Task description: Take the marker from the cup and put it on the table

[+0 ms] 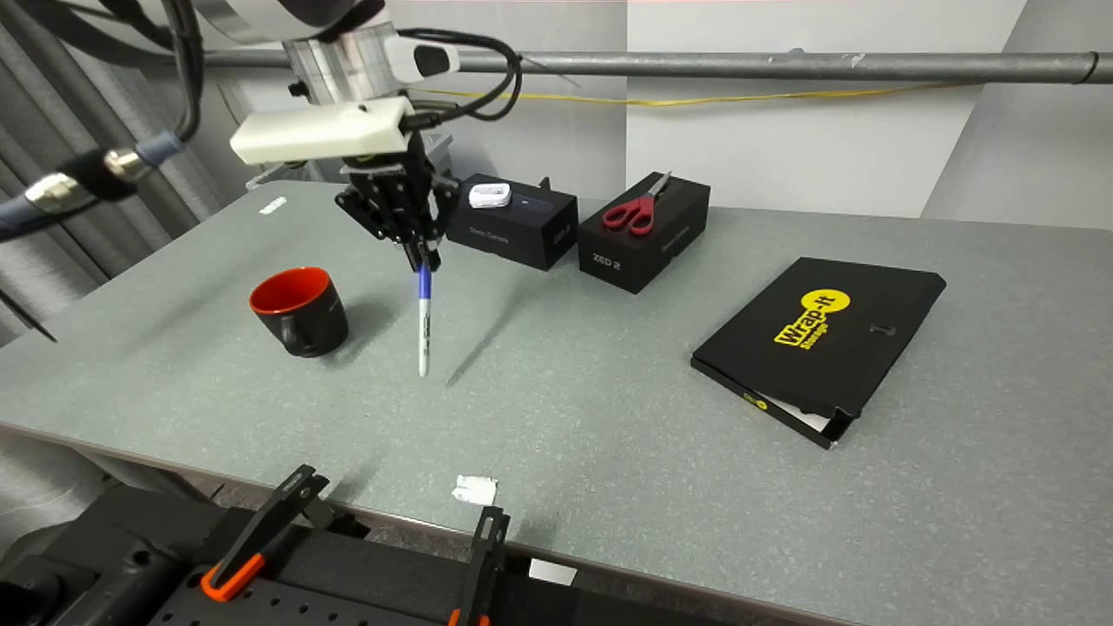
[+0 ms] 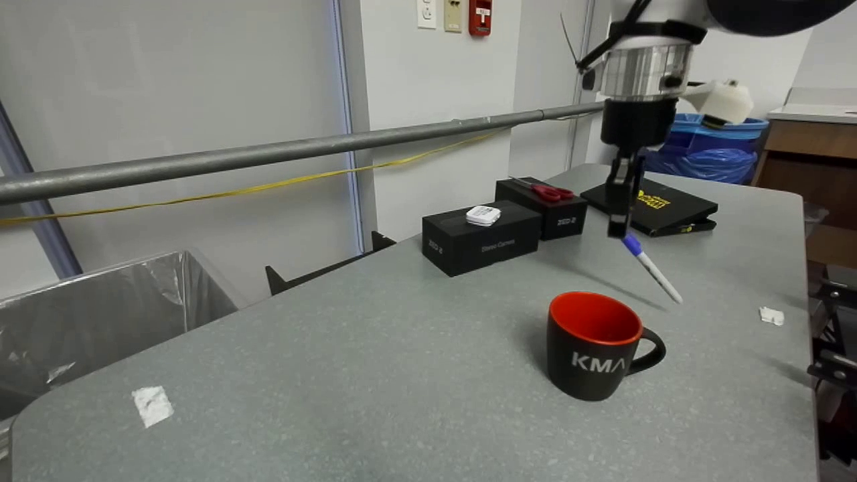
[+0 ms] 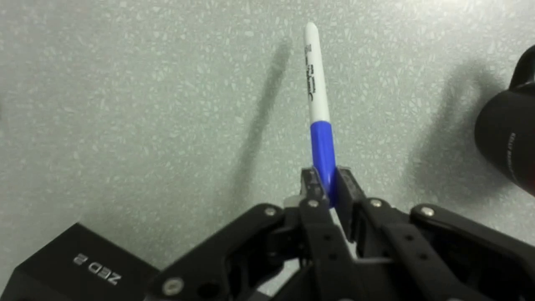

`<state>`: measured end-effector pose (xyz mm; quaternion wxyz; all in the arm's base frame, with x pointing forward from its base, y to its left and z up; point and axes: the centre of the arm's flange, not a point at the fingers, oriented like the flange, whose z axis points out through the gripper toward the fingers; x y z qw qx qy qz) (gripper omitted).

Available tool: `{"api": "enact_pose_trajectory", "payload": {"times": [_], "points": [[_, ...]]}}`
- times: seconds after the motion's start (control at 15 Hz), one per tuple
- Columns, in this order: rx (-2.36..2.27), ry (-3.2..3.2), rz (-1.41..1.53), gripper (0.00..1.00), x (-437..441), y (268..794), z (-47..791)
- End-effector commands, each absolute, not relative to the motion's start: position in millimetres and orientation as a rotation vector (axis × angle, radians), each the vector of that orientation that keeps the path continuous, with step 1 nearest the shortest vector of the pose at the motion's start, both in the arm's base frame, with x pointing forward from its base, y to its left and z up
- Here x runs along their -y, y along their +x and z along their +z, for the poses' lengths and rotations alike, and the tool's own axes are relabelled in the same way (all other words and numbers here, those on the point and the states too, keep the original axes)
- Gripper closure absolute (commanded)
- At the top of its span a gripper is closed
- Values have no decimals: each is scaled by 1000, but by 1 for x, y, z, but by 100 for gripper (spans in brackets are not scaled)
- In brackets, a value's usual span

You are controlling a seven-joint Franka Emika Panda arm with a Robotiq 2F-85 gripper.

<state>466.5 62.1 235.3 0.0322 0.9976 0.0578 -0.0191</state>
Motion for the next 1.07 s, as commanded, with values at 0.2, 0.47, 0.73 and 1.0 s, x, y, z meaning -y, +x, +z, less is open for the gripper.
{"api": "enact_pose_trajectory", "payload": {"times": [0.2,0.47,0.73,1.0], "points": [[-145,3056,-84,98,-86,500,186],[-143,3066,-64,64,-92,511,186],[-156,3074,-28,38,-99,518,196],[-151,3084,14,5,-102,525,208]]}}
